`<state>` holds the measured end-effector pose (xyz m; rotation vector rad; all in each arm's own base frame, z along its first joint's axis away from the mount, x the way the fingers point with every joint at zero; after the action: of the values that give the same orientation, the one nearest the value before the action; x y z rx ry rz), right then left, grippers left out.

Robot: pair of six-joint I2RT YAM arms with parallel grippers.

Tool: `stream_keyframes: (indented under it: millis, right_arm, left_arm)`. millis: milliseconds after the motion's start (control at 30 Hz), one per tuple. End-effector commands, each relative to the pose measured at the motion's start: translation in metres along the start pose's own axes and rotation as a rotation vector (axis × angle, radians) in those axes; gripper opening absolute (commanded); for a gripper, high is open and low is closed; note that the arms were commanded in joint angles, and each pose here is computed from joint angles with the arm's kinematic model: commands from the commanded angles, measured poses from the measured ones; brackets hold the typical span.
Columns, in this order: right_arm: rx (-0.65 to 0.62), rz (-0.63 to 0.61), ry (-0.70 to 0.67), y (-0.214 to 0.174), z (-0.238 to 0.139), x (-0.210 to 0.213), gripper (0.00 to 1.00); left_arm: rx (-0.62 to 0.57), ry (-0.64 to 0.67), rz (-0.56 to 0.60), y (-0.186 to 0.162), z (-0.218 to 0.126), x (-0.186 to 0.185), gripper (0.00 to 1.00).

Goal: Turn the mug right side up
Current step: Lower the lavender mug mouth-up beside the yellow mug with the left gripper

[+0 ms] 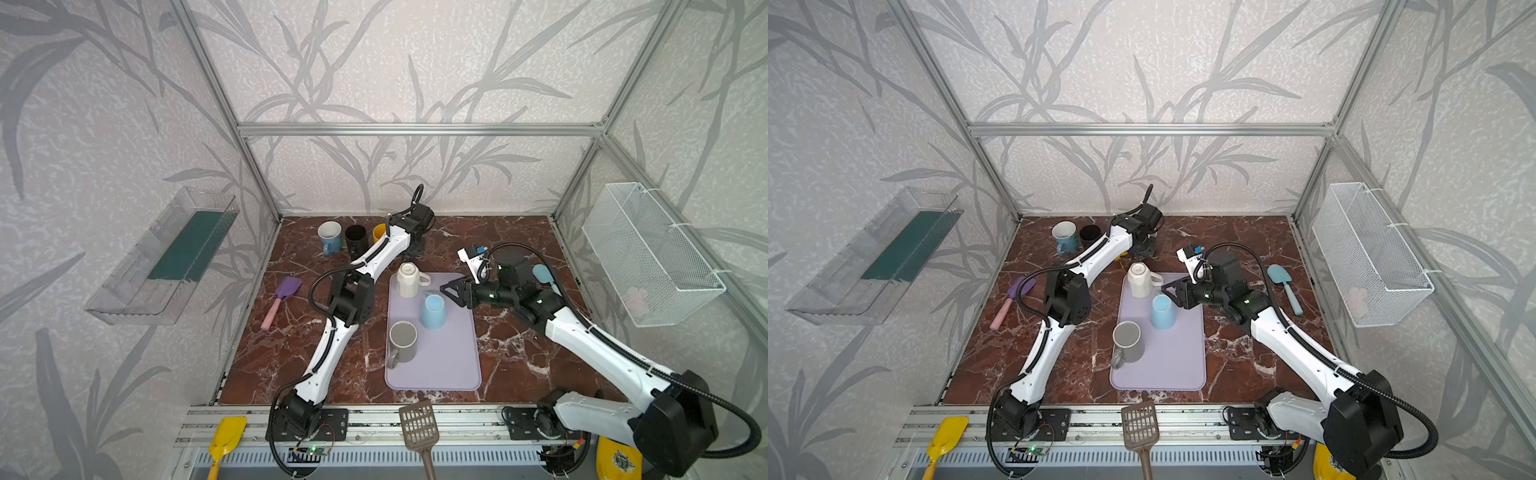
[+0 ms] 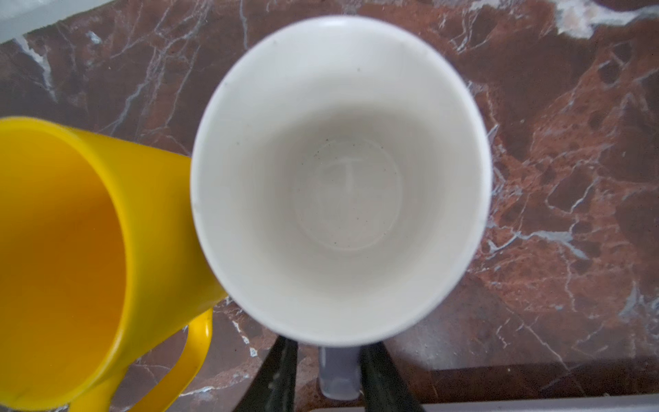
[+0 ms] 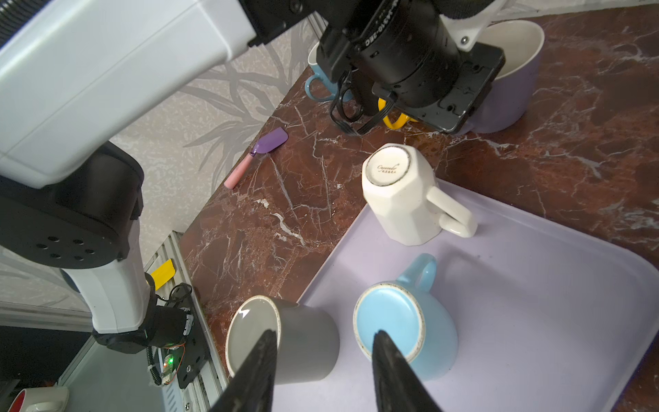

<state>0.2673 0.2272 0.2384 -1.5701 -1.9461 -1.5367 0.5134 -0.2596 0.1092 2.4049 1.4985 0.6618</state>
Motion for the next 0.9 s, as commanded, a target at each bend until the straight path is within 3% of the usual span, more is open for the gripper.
stream_keyframes:
  millis: [0,200,333,600,867]
  right_arm:
    - [-0.007,-0.013,0.004,0.001,-0.005,0.003,0.45]
    - [-0.008,-0.013,0.002,0.002,-0.005,0.003,0.45]
    - [-0.008,-0.013,-0.003,0.002,-0.005,0.002,0.45]
    - [-0.002,-0.011,-0.028,-0.001,-0.006,-0.003,0.45]
    - [-0.004,-0.012,-0.050,-0.001,-0.006,-0.006,0.46]
  left_arm:
    - [-0.023,0.023,0.001,0.007,-0.011,0.003,0.38]
    - [-0.034,0.015,0.000,0.011,-0.019,0.005,0.55]
    - [-0.048,0.002,-0.003,0.014,-0.027,0.005,0.61]
    - [-0.089,-0.061,-0.006,0.023,-0.047,0.002,0.64]
    - [-0.135,-0.043,-0.014,0.029,-0.070,0.012,0.65]
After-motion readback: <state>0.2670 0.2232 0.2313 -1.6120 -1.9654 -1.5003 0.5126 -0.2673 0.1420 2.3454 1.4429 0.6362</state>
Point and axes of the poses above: each gripper's point midway between its finger pads, its own z axis out along the fingers, its own x axis along the line the jaws close on, y = z × x, the point moved 3 cm from there along -z, back along the fingers, and after that the axes turned 15 degrees about z, right-handed, at the moved point
